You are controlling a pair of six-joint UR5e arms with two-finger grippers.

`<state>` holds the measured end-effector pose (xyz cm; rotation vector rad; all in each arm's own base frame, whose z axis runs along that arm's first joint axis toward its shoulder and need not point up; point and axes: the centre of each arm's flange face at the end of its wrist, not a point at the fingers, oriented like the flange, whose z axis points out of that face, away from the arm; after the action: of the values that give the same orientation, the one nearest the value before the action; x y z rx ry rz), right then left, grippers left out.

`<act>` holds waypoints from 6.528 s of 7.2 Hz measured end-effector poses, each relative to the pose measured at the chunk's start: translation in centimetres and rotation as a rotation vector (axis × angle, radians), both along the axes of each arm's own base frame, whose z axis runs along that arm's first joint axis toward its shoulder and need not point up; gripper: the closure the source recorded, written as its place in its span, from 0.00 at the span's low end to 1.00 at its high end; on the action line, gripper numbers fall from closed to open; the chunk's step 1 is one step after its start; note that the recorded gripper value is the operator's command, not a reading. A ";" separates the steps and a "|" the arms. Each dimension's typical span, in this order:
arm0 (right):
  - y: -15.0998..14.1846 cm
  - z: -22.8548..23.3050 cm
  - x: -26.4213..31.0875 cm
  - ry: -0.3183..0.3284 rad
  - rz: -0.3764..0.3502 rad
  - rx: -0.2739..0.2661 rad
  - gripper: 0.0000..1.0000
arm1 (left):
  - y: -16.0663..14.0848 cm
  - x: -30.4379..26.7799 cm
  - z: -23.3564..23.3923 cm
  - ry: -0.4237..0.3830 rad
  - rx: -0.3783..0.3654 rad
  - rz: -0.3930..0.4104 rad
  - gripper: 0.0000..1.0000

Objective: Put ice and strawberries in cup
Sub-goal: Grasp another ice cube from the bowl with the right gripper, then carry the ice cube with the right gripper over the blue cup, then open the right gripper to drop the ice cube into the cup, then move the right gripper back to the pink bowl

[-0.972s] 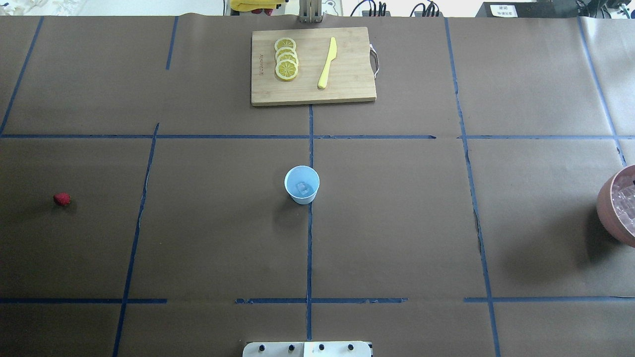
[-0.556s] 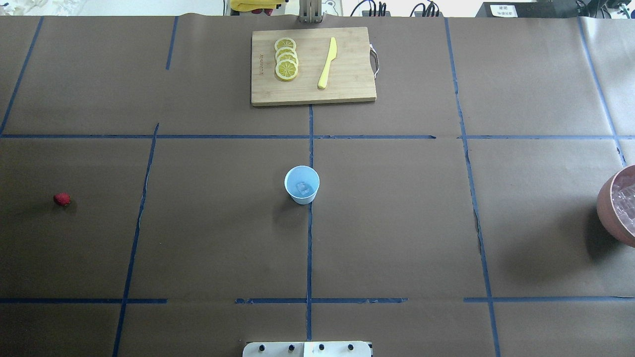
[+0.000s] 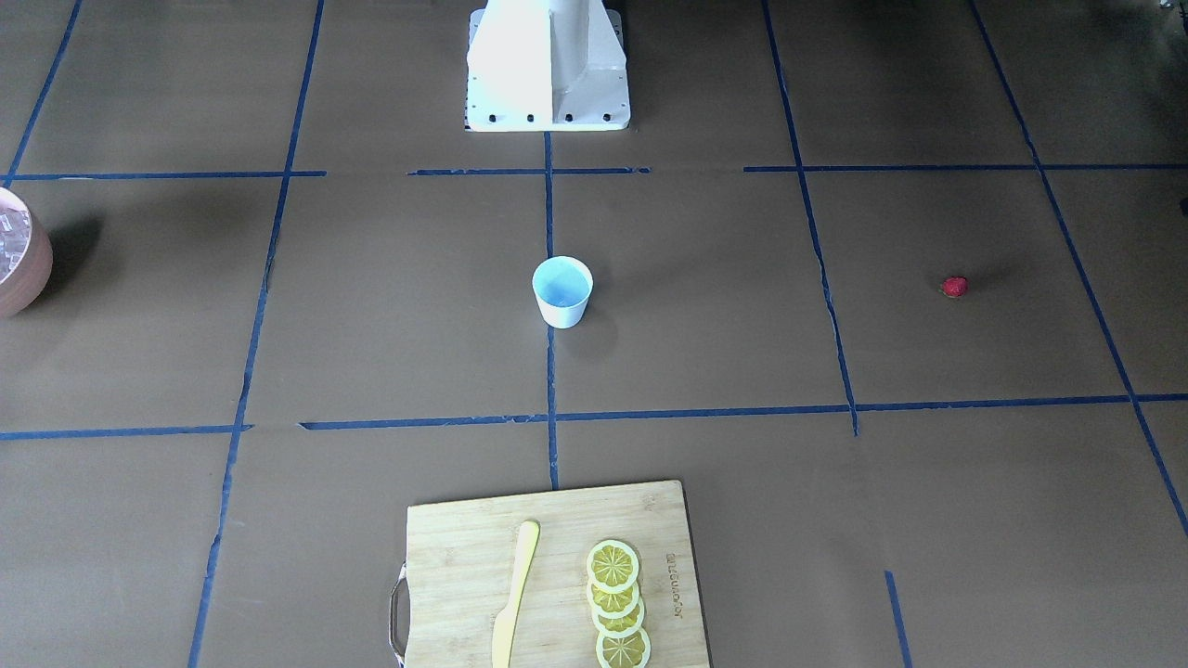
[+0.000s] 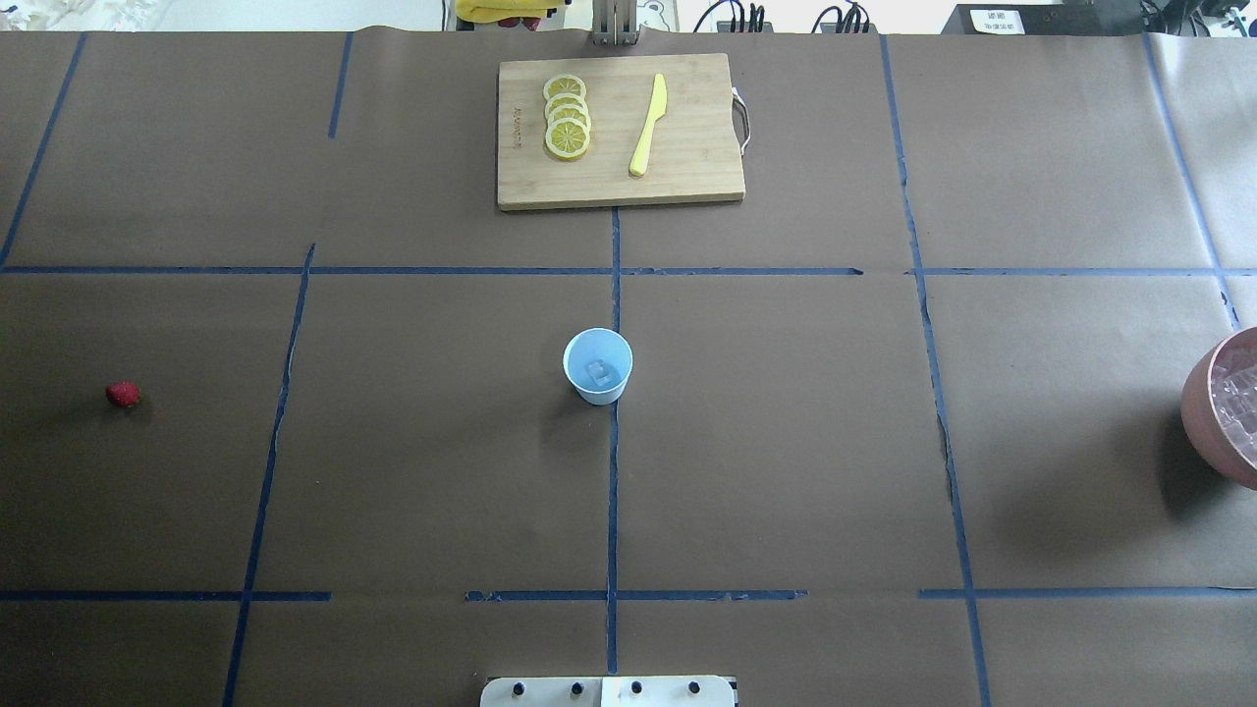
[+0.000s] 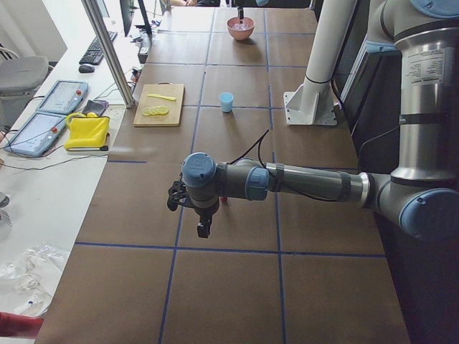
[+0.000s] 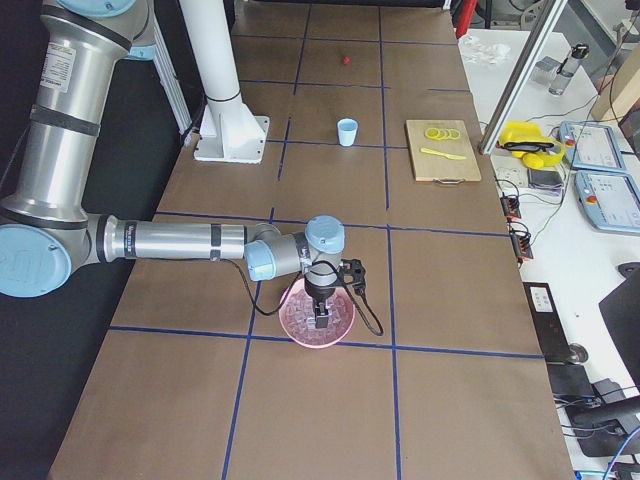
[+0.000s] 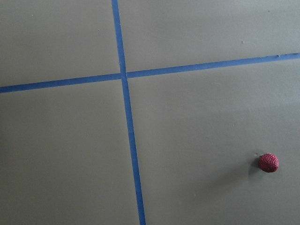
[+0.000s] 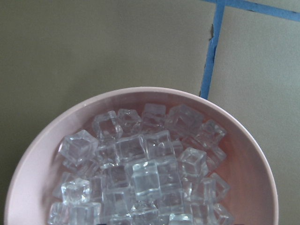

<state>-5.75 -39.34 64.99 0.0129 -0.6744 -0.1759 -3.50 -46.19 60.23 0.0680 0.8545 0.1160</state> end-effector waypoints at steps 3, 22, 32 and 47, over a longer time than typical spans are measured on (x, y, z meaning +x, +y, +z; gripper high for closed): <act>0.3 1.3 -0.9 0.009 -0.024 -0.022 0.20 | 0.0 0.0 0.0 0.000 -0.001 0.000 0.00; -6.0 -31.9 -22.3 -0.342 0.395 -0.228 1.00 | 1.1 -0.1 -1.2 0.001 0.013 -0.001 0.00; -1.9 -49.5 -49.1 -0.428 0.565 -0.254 0.21 | 1.1 -0.1 -1.1 0.001 0.012 -0.001 0.00; -3.8 -7.2 -0.6 -0.076 0.033 0.115 0.00 | 2.5 0.1 -1.8 0.032 0.006 -0.009 0.00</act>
<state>-6.34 -43.10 57.79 0.1411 -0.7390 -0.1829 -3.43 -43.67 58.44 0.0791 0.8856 0.1096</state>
